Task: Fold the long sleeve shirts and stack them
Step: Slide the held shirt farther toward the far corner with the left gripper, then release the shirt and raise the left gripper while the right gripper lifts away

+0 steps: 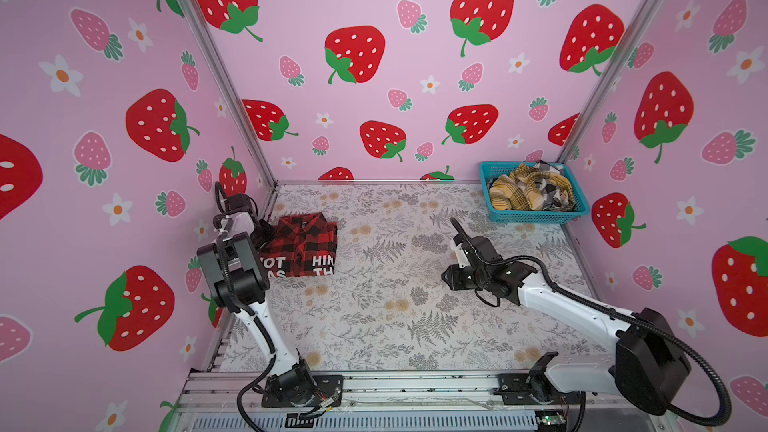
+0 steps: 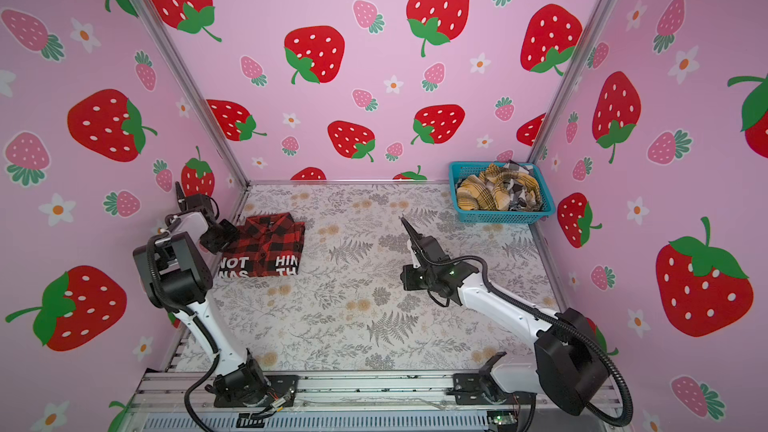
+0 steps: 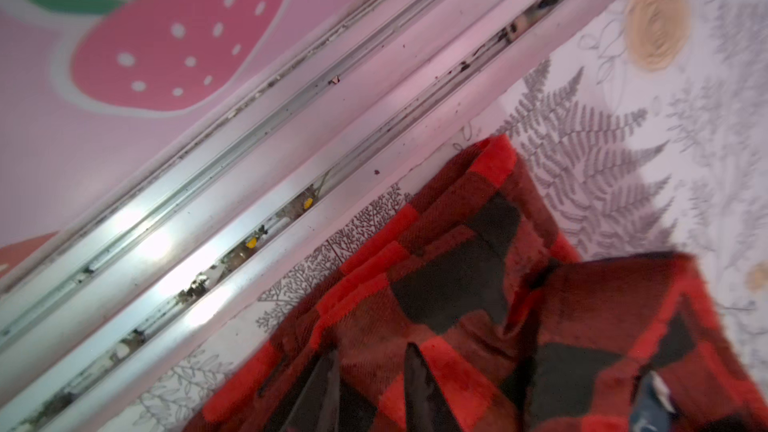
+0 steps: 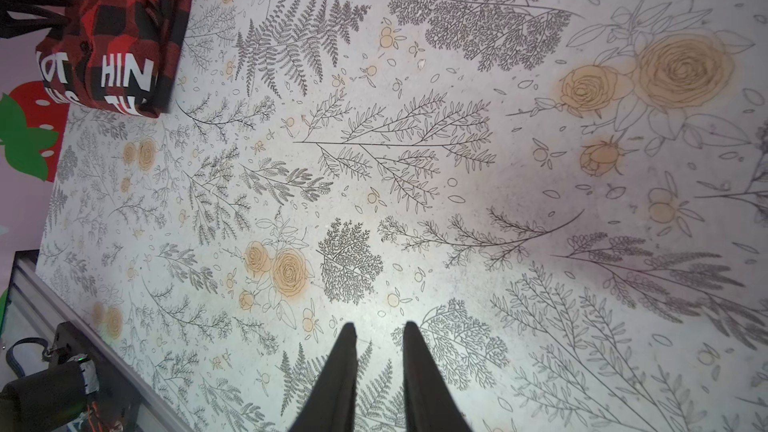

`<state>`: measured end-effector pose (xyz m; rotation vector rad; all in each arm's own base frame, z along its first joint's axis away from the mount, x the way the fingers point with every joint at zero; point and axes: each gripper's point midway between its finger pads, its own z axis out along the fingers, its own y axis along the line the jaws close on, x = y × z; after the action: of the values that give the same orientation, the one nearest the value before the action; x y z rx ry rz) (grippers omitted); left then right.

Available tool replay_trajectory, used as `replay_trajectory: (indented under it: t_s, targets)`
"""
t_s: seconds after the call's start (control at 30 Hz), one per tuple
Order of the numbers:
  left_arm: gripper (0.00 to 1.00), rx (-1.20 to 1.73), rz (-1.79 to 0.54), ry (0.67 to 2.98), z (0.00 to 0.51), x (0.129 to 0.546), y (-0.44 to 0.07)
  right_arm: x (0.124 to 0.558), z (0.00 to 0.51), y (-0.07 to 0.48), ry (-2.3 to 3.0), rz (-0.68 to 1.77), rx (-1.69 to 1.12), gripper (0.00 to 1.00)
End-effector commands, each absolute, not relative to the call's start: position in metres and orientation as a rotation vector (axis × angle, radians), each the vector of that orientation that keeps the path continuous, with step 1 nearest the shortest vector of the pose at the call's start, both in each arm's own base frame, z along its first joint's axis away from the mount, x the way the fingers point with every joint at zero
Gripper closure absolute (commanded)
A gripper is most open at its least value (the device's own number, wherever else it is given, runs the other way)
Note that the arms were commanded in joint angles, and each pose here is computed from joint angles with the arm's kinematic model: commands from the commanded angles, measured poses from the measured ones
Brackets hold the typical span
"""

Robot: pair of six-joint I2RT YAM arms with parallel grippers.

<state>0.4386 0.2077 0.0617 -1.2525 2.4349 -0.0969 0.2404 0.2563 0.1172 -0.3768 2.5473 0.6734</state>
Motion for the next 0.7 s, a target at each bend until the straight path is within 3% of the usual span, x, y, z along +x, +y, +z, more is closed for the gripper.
replay_trajectory:
  t_s: [0.0, 0.1, 0.27, 0.47, 0.57, 0.6, 0.63, 0.67]
  targets:
    - [0.62, -1.205, -0.154, 2.319, 0.112, 0.449, 0.203, 0.249, 0.139, 0.252, 2.494, 0.637, -0.343, 0.77]
    - [0.56, -1.134, -0.198, 2.269, 0.149, 0.454, 0.186, 0.258, 0.151, 0.24, 2.463, 0.557, -0.293, 0.76]
    - [0.54, -0.958, -0.334, 2.234, 0.208, 0.448, 0.129, 0.283, 0.193, 0.207, 2.327, 0.455, -0.134, 0.64]
    - [0.52, -0.58, -0.362, 2.168, 0.268, 0.409, 0.037, 0.304, 0.252, 0.138, 2.08, 0.222, 0.154, 0.3]
    - [0.52, -0.433, -0.279, 2.118, 0.275, 0.383, 0.006, 0.308, 0.272, 0.123, 1.952, 0.134, 0.136, 0.15]
    - [0.38, -0.375, -0.274, 2.09, 0.274, 0.376, -0.003, 0.309, 0.273, 0.12, 1.918, 0.112, 0.116, 0.09]
    - [0.05, -0.354, -0.26, 2.063, 0.267, 0.372, -0.006, 0.31, 0.271, 0.119, 1.897, 0.078, 0.085, 0.07]
    - [0.01, -0.372, -0.215, 2.035, 0.25, 0.368, -0.003, 0.313, 0.265, 0.118, 1.87, 0.032, 0.041, 0.07]
